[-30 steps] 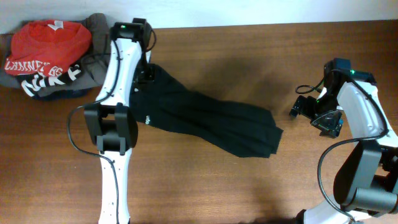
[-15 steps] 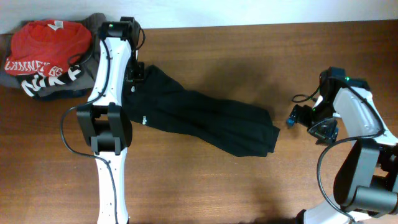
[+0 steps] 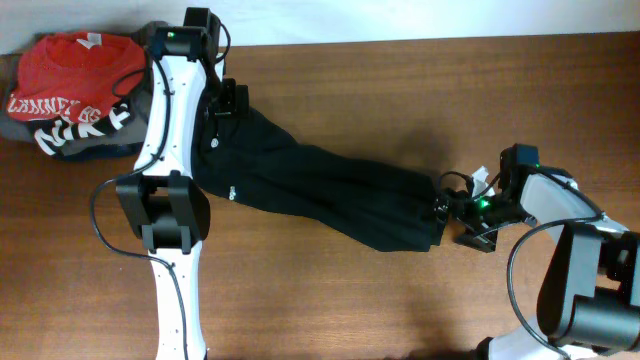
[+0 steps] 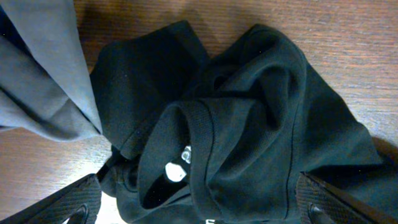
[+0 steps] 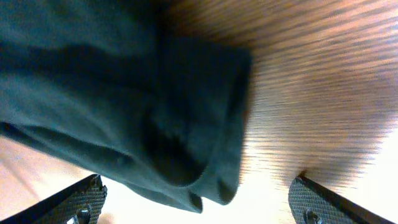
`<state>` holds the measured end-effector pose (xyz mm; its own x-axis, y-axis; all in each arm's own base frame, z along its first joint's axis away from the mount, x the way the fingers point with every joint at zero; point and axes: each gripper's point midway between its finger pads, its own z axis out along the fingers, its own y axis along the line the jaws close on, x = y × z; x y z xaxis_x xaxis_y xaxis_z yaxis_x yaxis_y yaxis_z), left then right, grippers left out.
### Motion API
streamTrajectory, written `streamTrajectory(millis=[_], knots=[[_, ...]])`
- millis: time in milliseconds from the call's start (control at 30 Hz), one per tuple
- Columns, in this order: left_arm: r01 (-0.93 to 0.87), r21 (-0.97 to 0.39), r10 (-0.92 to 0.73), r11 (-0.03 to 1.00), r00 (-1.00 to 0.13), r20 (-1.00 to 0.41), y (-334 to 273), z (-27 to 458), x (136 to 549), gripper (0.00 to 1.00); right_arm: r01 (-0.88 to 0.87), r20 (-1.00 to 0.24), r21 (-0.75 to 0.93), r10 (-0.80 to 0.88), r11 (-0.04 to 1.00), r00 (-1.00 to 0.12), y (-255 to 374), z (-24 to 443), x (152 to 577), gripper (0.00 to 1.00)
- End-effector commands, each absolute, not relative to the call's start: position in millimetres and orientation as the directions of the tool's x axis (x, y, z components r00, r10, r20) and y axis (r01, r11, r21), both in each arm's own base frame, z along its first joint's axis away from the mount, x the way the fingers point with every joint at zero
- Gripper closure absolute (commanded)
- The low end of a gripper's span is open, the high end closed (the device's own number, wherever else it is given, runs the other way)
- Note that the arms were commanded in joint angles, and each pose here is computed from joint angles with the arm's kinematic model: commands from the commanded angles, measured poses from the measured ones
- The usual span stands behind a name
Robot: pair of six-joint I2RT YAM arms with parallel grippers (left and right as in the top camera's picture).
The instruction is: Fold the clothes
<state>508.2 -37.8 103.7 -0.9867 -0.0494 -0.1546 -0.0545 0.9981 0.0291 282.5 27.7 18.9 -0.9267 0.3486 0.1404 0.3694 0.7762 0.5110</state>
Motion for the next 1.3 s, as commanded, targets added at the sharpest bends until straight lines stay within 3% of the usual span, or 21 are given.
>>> streamTrajectory(millis=[0, 567, 767, 933, 1000, 1067, 1100, 1267], knots=[[-0.054, 0.007, -0.052, 0.998, -0.977, -0.207, -40.9, 123.7, 512.4, 0.01, 0.35, 0.137, 0.559, 0.333, 0.751, -0.933, 36.6, 12.0, 278.2, 0.01], [-0.055, 0.007, -0.052, 0.998, -0.977, -0.208, -40.6, 123.8, 512.8, 0.01, 0.329, 0.121, 0.597, 0.323, 0.732, -0.939, 61.5, -3.9, 292.6, 0.0], [-0.054, 0.007, -0.052, 0.999, -0.977, -0.208, -40.8, 123.8, 512.8, 0.01, 0.362, 0.148, 0.581, 0.342, 0.729, -0.928, 64.4, -7.8, 291.7, 0.28], [-0.054, 0.007, -0.052, 0.998, -0.977, -0.208, -40.6, 123.8, 512.8, 0.01, 0.357, 0.142, 0.583, 0.342, 0.73, -0.929, 64.3, -7.8, 293.0, 0.29], [-0.055, 0.007, -0.052, 0.998, -0.977, -0.208, -40.6, 123.8, 512.7, 0.01, 0.347, 0.13, 0.586, 0.338, 0.732, -0.932, 65.6, -7.7, 295.3, 0.5], [-0.055, 0.007, -0.052, 0.998, -0.977, -0.208, -40.6, 123.8, 512.7, 0.01, 0.377, 0.144, 0.572, 0.364, 0.728, -0.92, 64.0, -8.9, 295.7, 0.85], [-0.054, 0.007, -0.052, 0.998, -0.977, -0.208, -40.8, 123.8, 512.8, 0.01, 0.388, 0.148, 0.562, 0.374, 0.73, -0.916, 62.5, -10.0, 295.5, 0.93], [-0.055, 0.007, -0.052, 0.998, -0.977, -0.208, -40.6, 123.8, 512.7, 0.01, 0.434, 0.157, 0.519, 0.417, 0.736, -0.895, 54.3, -14.5, 295.1, 0.96]])
